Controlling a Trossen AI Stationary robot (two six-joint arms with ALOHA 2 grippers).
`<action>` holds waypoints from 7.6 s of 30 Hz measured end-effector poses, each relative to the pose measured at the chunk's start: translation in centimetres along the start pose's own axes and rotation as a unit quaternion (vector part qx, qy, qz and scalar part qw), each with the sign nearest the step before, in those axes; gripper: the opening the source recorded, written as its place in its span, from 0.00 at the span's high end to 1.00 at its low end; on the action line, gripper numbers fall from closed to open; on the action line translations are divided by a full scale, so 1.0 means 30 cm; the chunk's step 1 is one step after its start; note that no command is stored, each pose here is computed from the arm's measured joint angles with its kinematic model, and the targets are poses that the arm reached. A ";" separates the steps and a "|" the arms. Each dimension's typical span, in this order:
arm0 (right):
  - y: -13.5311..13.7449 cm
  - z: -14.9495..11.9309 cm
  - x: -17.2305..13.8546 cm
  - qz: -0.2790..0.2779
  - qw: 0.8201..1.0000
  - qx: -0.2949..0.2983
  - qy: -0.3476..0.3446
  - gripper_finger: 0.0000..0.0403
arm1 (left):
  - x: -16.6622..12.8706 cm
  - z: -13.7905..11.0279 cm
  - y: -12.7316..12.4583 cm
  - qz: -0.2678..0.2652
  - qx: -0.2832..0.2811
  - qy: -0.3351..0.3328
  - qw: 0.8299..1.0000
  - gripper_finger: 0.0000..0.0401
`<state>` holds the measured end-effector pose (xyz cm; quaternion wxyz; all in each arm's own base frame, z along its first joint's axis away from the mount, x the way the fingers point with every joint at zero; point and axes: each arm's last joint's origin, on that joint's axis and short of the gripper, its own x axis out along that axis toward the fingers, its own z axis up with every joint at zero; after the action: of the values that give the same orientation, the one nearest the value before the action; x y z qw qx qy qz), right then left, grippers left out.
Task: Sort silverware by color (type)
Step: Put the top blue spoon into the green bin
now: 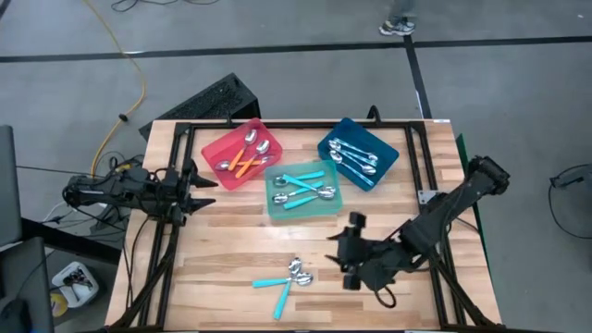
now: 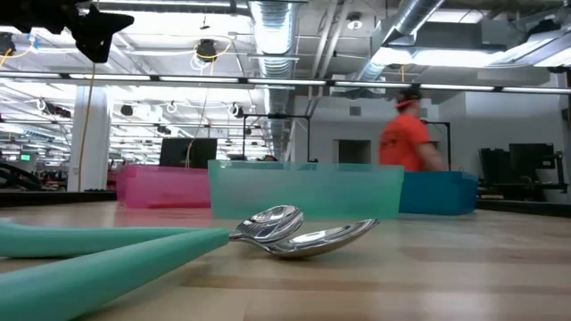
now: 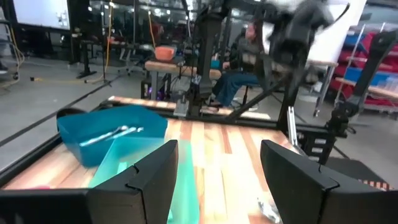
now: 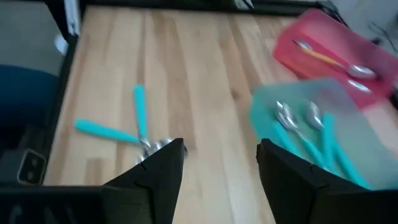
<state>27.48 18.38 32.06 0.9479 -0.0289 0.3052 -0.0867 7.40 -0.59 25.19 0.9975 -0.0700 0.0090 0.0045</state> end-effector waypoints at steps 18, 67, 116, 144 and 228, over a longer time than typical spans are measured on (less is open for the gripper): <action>-0.058 -0.200 0.355 0.053 0.995 0.089 -0.013 0.44 | 0.000 0.005 -0.001 -0.001 -0.001 -0.008 1.000 0.47; 0.034 -0.415 0.673 0.115 0.985 0.117 0.049 0.95 | 0.000 0.003 0.000 0.001 0.000 -0.004 1.000 0.47; -0.155 -0.141 0.450 -0.222 0.966 0.020 -0.129 0.95 | 0.000 -0.006 0.001 0.003 0.001 0.010 1.000 0.47; -0.428 -0.395 0.183 -0.182 0.941 0.136 -0.250 0.95 | 0.000 -0.006 0.008 0.039 0.008 0.007 0.999 0.47; -0.592 -0.562 0.429 0.014 0.964 0.122 -0.234 0.95 | -0.001 -0.018 0.013 0.058 -0.017 0.020 0.998 0.47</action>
<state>25.33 -1.47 12.91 0.9904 0.0719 0.0621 -0.1007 7.36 -0.28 24.61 0.9939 -0.0862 0.0332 0.0610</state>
